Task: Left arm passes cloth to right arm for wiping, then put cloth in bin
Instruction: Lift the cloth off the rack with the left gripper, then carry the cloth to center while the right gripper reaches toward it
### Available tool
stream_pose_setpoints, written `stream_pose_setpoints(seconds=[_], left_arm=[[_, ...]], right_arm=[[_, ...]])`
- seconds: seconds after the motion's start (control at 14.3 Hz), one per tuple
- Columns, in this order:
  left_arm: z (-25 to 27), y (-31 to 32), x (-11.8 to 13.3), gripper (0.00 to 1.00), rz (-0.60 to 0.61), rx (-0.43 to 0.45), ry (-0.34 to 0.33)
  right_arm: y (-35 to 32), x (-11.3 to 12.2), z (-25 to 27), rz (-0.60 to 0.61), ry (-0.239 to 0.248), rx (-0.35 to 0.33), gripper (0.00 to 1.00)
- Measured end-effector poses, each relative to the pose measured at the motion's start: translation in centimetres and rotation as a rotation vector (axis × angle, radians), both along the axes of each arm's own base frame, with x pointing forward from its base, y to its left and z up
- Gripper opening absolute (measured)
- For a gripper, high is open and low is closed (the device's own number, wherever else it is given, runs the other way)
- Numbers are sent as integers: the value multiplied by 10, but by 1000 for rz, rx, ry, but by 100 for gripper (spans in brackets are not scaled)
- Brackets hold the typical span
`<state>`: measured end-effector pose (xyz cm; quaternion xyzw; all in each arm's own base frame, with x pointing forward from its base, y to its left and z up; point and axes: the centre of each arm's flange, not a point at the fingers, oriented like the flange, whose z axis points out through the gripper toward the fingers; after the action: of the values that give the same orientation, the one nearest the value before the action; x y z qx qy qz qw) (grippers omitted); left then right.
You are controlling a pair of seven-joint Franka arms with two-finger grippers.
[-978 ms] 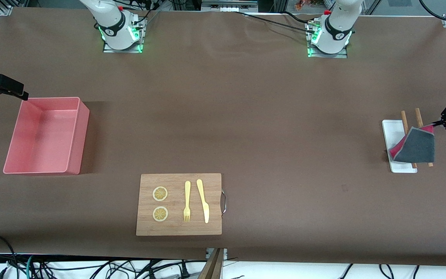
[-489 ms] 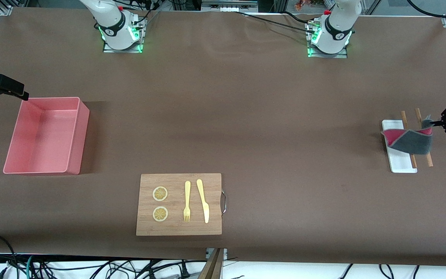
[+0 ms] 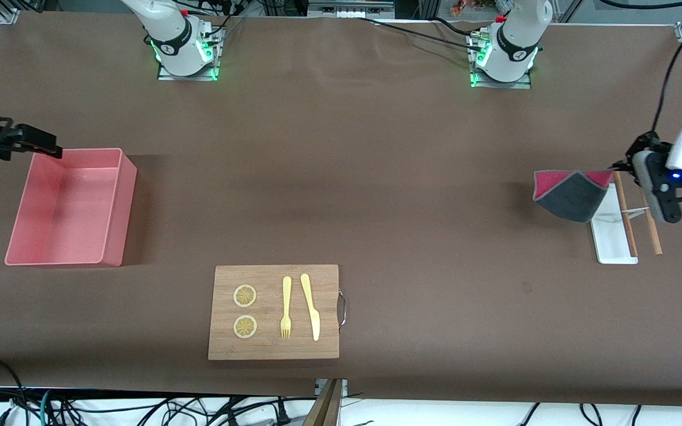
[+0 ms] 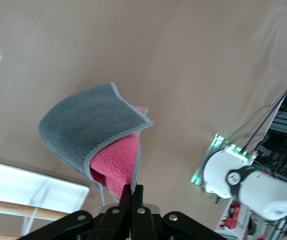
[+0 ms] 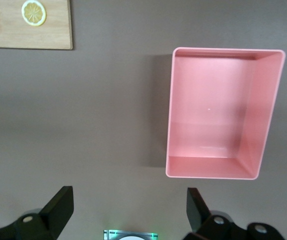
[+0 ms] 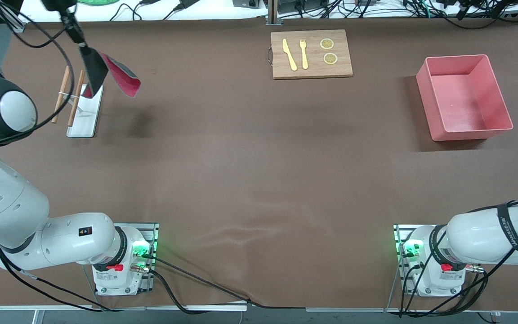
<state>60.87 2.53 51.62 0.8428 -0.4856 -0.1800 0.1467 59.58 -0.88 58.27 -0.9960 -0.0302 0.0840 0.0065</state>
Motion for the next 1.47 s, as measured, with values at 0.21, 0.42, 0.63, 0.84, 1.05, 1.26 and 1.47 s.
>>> stream_pose_setpoints(seconds=[0.21,0.42,0.63,0.84,1.05,1.26,1.47], left_arm=[[19,-70,-4,2,25,71,5],[20,-130,-11,2,-18,69,11],[-5,-191,-14,2,-83,-47,70],[-29,-252,3,2,-11,-293,50],[-49,-272,21,2,41,-381,2],[-46,-307,15,2,17,-418,-28],[-36,-335,8,2,1,-480,-47]], right_arm=[[6,8,-20,20,32,4,100],[31,16,-34,29,35,41,100],[96,25,-47,-85,12,50,100],[157,28,-64,-223,16,88,100],[193,34,-79,-359,9,118,100],[225,34,-92,-420,2,117,100],[272,33,-107,-535,-29,125,100]])
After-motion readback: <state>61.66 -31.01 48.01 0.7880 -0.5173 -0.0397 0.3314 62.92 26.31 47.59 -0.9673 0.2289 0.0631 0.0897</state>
